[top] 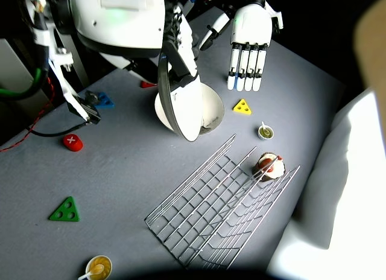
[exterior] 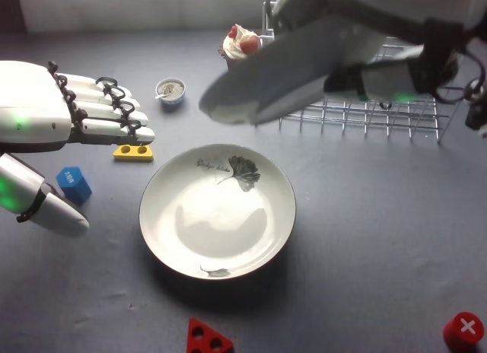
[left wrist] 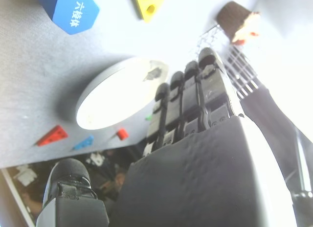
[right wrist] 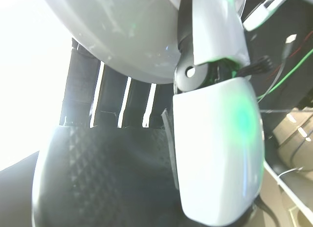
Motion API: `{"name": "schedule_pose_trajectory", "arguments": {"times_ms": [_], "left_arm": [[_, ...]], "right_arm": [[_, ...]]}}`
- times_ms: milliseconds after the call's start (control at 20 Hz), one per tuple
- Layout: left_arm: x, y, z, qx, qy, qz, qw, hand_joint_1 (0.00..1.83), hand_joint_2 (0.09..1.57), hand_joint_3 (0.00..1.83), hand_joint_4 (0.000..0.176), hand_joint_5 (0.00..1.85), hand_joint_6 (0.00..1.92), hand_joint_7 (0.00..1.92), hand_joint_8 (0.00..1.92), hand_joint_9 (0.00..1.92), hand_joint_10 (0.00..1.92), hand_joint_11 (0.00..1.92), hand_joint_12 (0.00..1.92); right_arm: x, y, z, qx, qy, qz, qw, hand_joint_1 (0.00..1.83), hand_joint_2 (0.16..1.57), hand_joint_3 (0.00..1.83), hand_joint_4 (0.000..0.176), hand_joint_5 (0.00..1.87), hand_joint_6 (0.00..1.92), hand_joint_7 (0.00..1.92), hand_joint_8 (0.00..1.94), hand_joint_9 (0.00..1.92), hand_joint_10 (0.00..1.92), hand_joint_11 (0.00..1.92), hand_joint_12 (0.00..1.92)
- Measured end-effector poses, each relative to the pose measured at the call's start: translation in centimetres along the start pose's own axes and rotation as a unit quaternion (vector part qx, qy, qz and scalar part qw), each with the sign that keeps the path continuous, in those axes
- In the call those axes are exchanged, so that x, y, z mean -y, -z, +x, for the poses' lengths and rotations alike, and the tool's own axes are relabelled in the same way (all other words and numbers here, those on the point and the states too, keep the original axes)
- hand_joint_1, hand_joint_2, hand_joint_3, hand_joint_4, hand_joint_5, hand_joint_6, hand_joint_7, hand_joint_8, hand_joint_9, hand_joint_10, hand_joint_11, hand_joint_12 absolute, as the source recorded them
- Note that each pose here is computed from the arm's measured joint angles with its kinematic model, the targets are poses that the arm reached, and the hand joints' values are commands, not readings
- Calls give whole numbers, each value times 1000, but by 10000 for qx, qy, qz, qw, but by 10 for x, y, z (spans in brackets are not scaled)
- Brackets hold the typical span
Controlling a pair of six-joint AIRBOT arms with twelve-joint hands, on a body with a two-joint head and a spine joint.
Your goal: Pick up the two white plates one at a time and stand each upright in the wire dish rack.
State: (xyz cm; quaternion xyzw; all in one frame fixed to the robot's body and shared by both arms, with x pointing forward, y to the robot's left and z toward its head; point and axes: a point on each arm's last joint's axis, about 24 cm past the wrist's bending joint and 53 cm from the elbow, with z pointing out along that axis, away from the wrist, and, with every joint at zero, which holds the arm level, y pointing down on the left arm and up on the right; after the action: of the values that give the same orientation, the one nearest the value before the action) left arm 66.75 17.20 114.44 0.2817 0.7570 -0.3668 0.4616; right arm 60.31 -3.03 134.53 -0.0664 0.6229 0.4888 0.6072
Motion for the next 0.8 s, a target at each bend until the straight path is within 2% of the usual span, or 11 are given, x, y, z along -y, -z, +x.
{"name": "schedule_pose_trajectory", "arguments": {"times_ms": [100, 200, 300, 400, 550, 600, 700, 800], "left_arm": [[0, 0, 1, -13, -12, 2, 10000, 0, 957, 4, 0, 62, 0, 51, 0, 35, 4, 68, 10], [0, 0, 1, -18, -17, -2, 10000, 0, 958, 3, 0, 77, 5, 66, 5, 57, 10, 95, 21], [0, 0, 1, -18, -17, 0, 10000, 0, 961, 3, 0, 65, 0, 57, 1, 46, 4, 81, 14], [0, 0, 0, -14, -18, 1, 10000, 0, 961, 2, 0, 73, 3, 64, 3, 54, 6, 87, 16], [2, -1, 0, -1, -17, 18, 10000, 0, 959, 1, 0, 84, 6, 72, 5, 62, 7, 93, 17], [2, -1, -2, 14, -22, 23, 10000, 0, 955, 0, 0, 74, 2, 62, 0, 56, 4, 90, 16], [2, -1, -2, 17, -20, 22, 10000, 0, 955, 0, 0, 73, 1, 62, 1, 54, 3, 88, 15], [2, -1, -1, 2, -31, 25, 10000, 0, 959, 1, 0, 62, 0, 50, 0, 43, 0, 78, 10]], "right_arm": [[4, -2, -8, 65, -140, 58, 9999, 1503, 1035, 0, 0, 970, 796, 1120, 569, 1264, 533, 977, 1376], [16, -5, -20, 156, -347, 203, 9991, 1504, 1035, 0, 0, 976, 772, 1122, 584, 1267, 527, 963, 1393], [25, -6, -36, 312, -532, 302, 9976, 1501, 1047, 1, 0, 925, 909, 1072, 646, 1197, 621, 996, 1349], [28, -6, -50, 477, -594, 324, 9966, 1502, 1039, 1, 0, 951, 863, 1110, 570, 1231, 572, 993, 1355], [36, -7, -61, 621, -808, 397, 9940, 1502, 1036, 0, 0, 981, 830, 1100, 580, 1232, 569, 999, 1338], [40, -6, -66, 676, -959, 447, 9921, 1503, 1036, 0, 0, 978, 805, 1099, 611, 1237, 558, 997, 1346], [48, -6, -75, 803, -1185, 527, 9883, 1501, 1045, 0, 0, 948, 880, 1087, 615, 1207, 605, 987, 1360], [61, -5, -87, 1021, -1547, 667, 9804, 1501, 1047, 0, 0, 933, 901, 1094, 603, 1202, 615, 981, 1371]]}}
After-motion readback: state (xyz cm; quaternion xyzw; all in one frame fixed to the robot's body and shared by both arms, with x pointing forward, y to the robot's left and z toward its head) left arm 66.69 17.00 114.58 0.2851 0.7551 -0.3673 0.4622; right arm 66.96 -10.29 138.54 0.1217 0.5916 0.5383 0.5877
